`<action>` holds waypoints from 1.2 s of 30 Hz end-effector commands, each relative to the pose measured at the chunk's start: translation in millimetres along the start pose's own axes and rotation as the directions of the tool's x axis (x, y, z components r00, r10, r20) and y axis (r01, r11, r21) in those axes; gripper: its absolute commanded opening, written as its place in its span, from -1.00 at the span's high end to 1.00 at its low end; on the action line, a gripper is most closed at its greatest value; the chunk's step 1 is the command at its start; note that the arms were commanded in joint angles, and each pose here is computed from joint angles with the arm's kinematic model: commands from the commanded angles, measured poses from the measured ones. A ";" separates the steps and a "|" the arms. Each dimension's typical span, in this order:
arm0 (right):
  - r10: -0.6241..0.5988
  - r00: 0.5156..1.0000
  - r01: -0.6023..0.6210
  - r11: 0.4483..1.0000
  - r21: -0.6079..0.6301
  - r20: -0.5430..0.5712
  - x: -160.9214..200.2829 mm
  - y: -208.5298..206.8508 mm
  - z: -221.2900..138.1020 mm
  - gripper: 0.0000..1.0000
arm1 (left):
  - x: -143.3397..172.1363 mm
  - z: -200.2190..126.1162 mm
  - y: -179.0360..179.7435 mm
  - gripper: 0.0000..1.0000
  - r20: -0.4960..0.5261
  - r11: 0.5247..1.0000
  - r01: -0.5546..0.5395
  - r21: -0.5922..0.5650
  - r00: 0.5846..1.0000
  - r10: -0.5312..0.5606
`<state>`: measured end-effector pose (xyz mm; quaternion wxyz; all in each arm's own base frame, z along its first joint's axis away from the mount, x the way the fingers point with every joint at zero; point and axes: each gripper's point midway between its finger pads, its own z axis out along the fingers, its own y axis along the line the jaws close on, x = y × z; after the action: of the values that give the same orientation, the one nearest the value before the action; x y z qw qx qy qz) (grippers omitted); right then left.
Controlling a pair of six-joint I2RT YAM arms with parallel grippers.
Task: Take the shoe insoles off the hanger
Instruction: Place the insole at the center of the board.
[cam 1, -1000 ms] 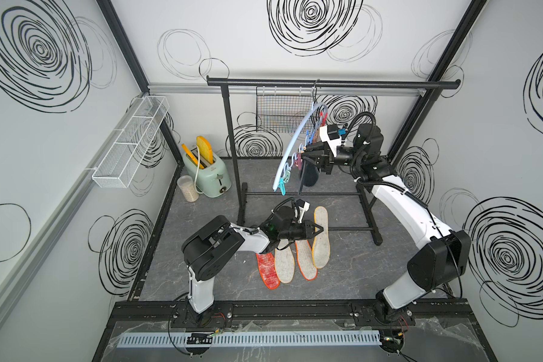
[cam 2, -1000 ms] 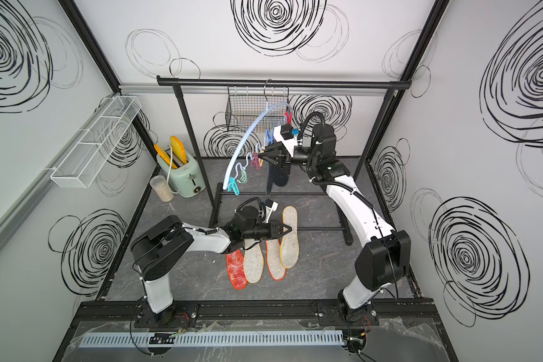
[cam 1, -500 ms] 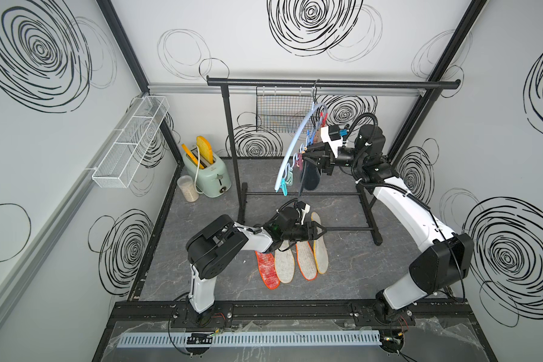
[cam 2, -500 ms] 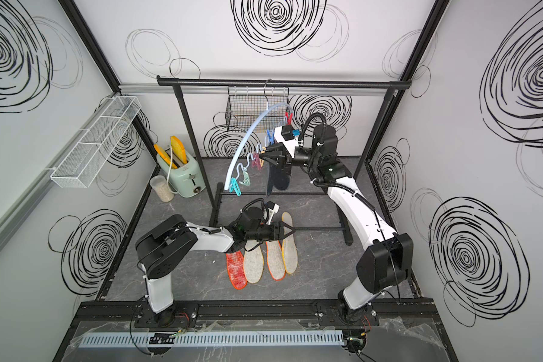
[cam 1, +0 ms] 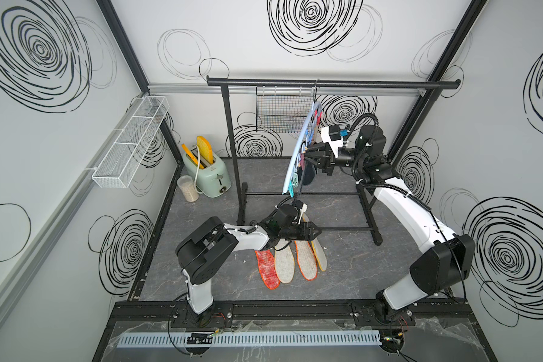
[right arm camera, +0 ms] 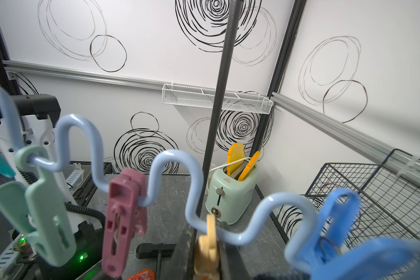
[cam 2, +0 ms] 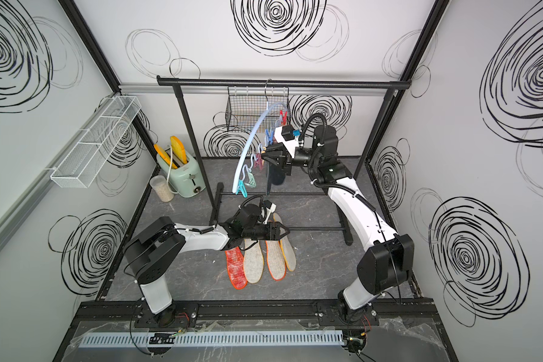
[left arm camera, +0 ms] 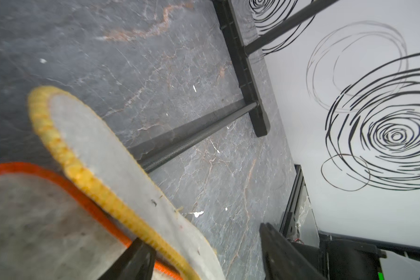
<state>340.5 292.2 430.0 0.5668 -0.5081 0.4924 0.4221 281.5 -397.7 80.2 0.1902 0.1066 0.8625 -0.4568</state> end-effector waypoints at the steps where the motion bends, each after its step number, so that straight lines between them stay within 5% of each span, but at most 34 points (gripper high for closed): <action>1: -0.043 0.999 0.043 0.999 -0.011 0.013 -11.6 10.1 -2.7 0.68 | 11.0 12.1 -6.1 -0.41 -0.052 0.997 -0.073 0.012 0.996 0.074; 17: -0.032 0.999 0.032 0.999 -0.016 0.005 -6.1 10.4 -0.3 0.67 | 32.6 -28.7 52.9 -0.51 -0.287 0.907 -0.314 -0.281 0.929 0.233; 22: -0.031 1.000 0.031 0.999 -0.014 0.002 -2.8 10.3 0.3 0.67 | 12.7 -62.3 33.0 -0.47 -0.149 0.936 -0.274 -0.222 0.958 0.245; 26: -0.025 1.000 0.025 1.000 -0.013 -0.002 -0.5 9.4 1.5 0.67 | -15.5 -90.1 -12.5 -0.46 0.009 0.941 -0.330 -0.078 0.944 0.331; 31: -0.024 1.000 0.024 1.000 -0.009 -0.001 -1.2 11.5 0.3 0.66 | -65.0 -135.0 -44.7 -0.39 0.268 0.917 -0.399 0.008 0.884 0.383; 36: -0.018 1.000 0.018 1.000 0.009 -0.007 0.0 12.4 -2.0 0.63 | -109.6 -164.8 -57.0 -0.35 0.405 0.891 -0.454 0.013 0.817 0.411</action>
<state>340.9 292.9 424.1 0.5685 -0.5035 0.5007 0.4154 310.6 -294.6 213.3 0.3954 0.1997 0.7838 -0.4352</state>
